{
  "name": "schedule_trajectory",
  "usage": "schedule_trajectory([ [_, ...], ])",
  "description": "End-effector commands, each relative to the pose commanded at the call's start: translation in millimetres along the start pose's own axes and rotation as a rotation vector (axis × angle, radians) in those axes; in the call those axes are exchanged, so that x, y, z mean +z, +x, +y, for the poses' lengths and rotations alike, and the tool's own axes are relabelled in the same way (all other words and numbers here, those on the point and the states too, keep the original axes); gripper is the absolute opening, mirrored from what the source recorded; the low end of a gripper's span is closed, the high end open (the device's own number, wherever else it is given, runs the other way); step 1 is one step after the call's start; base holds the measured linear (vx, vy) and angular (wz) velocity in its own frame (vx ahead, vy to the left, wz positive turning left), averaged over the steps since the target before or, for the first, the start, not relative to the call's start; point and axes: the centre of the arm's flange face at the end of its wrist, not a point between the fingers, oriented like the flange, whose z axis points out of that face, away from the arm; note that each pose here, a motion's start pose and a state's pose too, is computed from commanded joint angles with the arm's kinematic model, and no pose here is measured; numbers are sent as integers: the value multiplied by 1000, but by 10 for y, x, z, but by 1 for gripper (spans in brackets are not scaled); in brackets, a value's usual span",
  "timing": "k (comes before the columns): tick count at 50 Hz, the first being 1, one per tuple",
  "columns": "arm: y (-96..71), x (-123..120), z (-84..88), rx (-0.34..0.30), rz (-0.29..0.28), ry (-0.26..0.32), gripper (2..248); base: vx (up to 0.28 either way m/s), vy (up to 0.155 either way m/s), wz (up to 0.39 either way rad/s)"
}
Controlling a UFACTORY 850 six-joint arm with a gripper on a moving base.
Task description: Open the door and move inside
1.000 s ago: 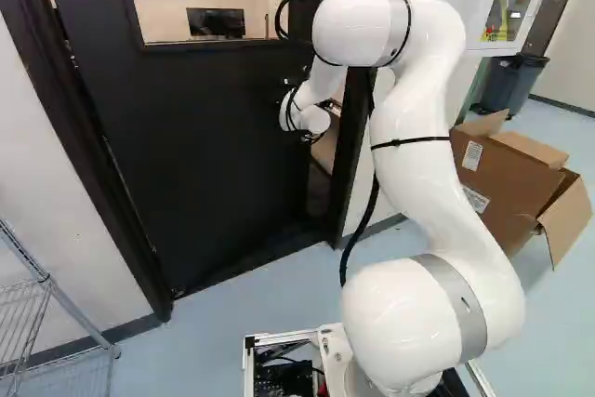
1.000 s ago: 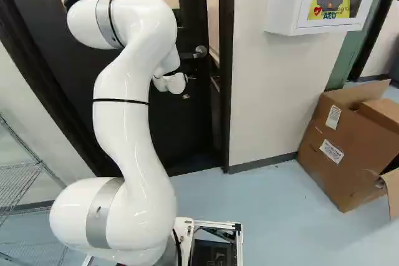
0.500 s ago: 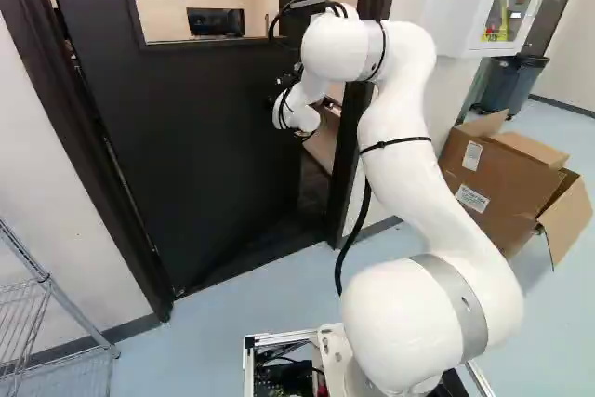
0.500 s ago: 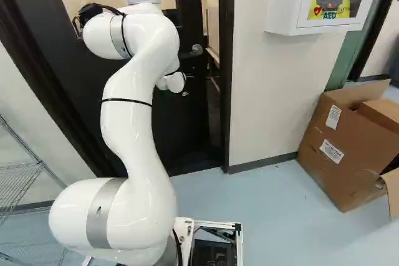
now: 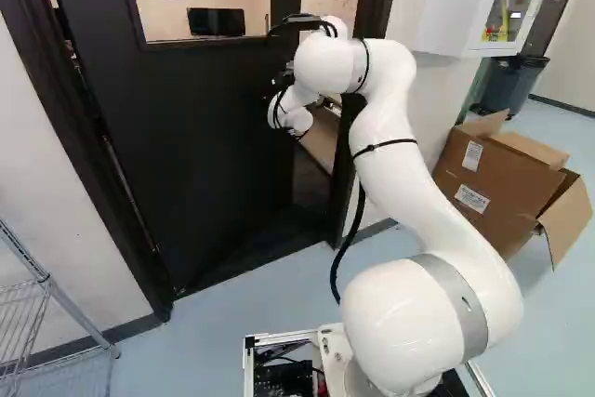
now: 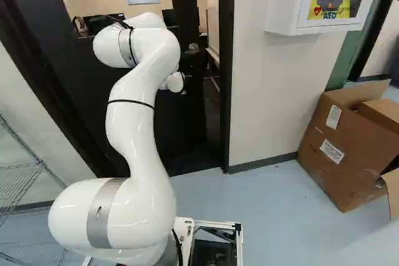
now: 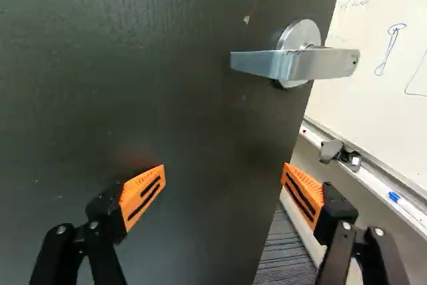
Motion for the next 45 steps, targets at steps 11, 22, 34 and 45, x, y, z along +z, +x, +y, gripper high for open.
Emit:
schedule_trajectory([
  [11, 10, -47, -7, 0, -6, 1, 247, 0, 0, 0],
  [22, 47, -239, -7, 2, -28, 1, 247, 0, 0, 0],
  [34, 89, -484, -1, 3, -54, 0, 247, 0, 0, 0],
  [45, 122, -711, 8, 5, -76, -2, 247, 0, 0, 0],
])
